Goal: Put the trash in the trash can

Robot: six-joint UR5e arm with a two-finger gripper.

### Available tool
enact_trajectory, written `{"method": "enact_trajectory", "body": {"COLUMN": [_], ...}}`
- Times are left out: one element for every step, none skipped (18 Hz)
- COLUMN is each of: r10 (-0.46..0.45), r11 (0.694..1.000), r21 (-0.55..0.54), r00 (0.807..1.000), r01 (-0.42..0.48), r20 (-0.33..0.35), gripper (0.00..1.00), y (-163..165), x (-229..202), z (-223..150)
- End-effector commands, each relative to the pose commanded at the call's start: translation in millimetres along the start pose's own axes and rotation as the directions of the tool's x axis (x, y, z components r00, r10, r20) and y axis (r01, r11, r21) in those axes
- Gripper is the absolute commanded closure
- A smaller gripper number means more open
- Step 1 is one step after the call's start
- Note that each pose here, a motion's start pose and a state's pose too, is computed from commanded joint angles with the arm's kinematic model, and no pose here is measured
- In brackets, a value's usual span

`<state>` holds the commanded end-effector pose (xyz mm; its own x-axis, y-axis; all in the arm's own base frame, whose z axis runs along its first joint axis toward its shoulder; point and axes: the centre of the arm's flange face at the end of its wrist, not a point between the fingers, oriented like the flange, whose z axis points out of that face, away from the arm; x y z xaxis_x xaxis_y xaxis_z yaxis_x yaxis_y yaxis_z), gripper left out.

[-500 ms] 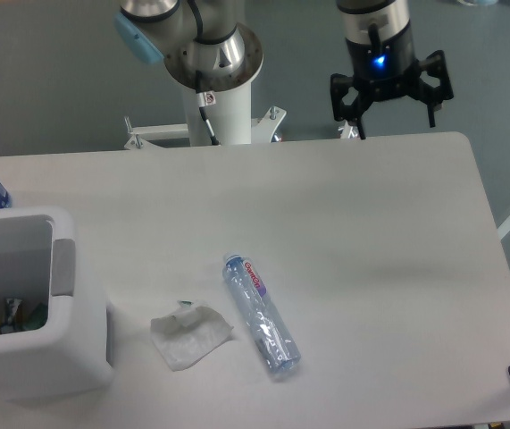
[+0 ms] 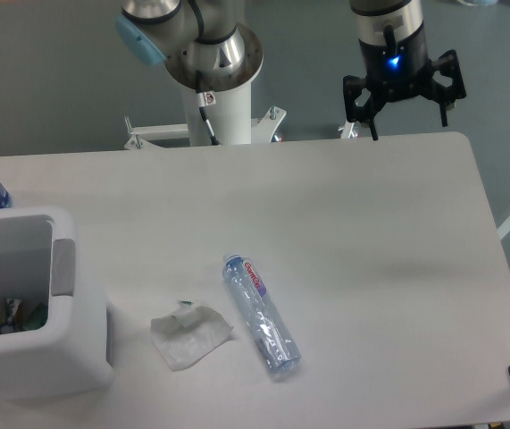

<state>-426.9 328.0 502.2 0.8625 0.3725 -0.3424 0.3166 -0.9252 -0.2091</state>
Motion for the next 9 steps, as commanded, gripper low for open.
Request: {"method": "enact_trajectory", "body": {"r10": [-0.003,0.001,0.004,0.009,0.009,0.007,0.003,0.01,0.036], "r11": [1.0,1.0,1.0,0.999,0.998,0.996,0.994,0.993,0.992], "r21": [0.006,0.013,0.023,0.041,0.057,0.086,0.108,0.118,0.121], "r00": [1.0,0.999,0.998,0.997,0.996,0.996,0.995,0.994,0.992], "r01": [0.003,-0.001,-0.002,-0.005,-0.004,0.001,0.008,0.003,-0.021], "r20": [-0.014,-0.038,-0.062,-0.081,-0.093,-0.093,-0.1,-0.111,-0.125], "gripper": [0.0,0.0,0.0,0.0,0.0,0.0,0.0,0.0,0.0], "y": [-2,-6,-8,-12,-12,-16,-22,-30,-40], "x": [1,5,8,12,16,23,34,49,64], "z": [4,11,17,22,30,30,32,34,37]}}
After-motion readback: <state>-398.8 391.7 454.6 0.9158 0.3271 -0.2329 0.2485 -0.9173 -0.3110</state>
